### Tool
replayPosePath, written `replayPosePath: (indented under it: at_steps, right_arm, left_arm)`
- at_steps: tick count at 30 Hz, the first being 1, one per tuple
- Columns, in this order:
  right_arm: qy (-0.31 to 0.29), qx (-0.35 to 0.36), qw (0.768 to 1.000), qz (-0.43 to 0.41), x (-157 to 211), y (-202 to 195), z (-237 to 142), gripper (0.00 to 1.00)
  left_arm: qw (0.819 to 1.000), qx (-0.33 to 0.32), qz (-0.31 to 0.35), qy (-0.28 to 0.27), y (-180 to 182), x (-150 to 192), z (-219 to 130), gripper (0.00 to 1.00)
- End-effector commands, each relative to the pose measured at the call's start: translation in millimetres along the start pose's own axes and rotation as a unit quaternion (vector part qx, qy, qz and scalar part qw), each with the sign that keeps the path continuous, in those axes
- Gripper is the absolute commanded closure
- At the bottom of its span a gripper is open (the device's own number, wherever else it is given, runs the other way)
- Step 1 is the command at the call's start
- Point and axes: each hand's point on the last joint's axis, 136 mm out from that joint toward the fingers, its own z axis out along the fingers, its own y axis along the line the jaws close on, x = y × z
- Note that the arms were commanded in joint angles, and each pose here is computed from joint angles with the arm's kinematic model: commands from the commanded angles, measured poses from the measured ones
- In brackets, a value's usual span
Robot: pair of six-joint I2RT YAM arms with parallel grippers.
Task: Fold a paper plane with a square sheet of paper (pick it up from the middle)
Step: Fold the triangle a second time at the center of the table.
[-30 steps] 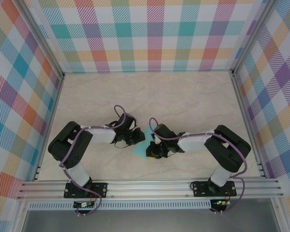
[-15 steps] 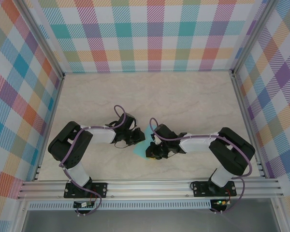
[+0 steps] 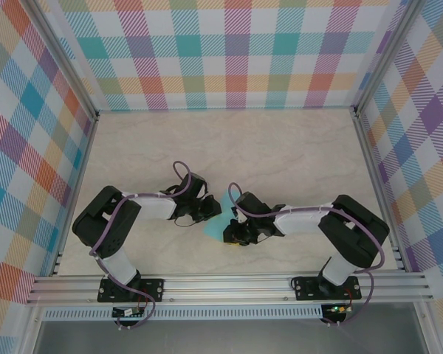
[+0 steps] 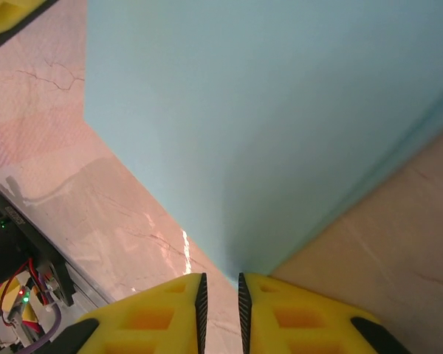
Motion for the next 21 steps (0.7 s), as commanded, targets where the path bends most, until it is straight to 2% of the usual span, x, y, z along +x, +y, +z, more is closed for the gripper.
replayPosePath:
  at_steps: [1, 4, 12, 18, 21]
  right_arm:
    - [-0.029, 0.036, 0.999, -0.007, -2, -8, -15, 0.75]
    - [-0.063, 0.052, 0.997, -0.005, -9, -10, -27, 0.68]
    - [-0.142, 0.094, 0.985, 0.030, -26, -26, -52, 0.58]
    - [-0.173, 0.102, 0.978, 0.054, -36, -31, -65, 0.55]
    - [-0.190, 0.097, 0.974, 0.071, -42, -32, -70, 0.50]
  left_arm:
    - [1.000, -0.025, -0.012, 0.000, 10, 7, -6, 0.87]
    - [1.000, -0.023, -0.010, -0.002, 7, 6, -9, 0.87]
    - [1.000, -0.026, -0.011, -0.005, 2, 3, -13, 0.86]
    - [1.000, -0.022, -0.013, -0.010, 1, 3, -15, 0.86]
    - [1.000, -0.013, -0.014, -0.012, -1, 4, -13, 0.85]
